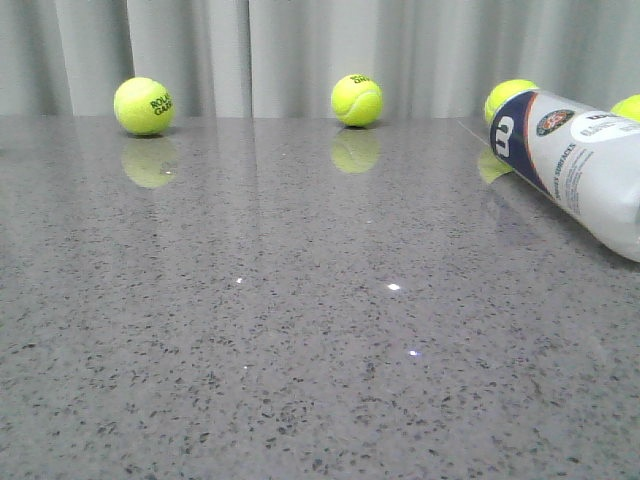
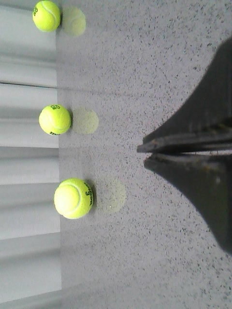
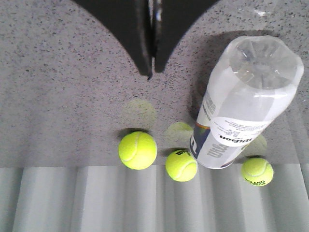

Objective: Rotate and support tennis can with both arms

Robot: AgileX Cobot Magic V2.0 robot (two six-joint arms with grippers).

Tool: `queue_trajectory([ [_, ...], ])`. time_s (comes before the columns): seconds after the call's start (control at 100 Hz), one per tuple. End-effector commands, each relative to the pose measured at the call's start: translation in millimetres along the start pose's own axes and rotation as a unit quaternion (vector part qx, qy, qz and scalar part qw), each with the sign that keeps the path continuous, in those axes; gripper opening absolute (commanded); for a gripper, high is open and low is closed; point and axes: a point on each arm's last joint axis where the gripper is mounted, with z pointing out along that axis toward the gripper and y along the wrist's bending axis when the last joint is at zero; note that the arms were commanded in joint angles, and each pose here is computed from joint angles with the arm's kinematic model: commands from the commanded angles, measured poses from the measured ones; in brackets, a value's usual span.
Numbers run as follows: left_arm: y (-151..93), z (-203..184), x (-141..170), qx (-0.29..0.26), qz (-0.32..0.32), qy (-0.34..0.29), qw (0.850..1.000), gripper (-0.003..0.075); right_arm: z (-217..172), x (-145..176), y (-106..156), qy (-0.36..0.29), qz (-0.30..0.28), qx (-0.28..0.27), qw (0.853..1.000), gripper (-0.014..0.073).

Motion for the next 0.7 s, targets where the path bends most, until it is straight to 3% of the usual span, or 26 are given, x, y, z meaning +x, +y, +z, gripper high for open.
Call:
queue_trajectory([
  [0.0,-1,0,6,0.002,-0.01,-0.034,0.999,-0.0019,-2,-7,0,-0.046,-0.007,0.002,0.999,-0.0062],
  [0.69,-1,0,6,0.002,-0.01,-0.034,0.999,-0.0019,-2,-18,1,-0.025,-0.01,0.003,1.0,-0.0062],
])
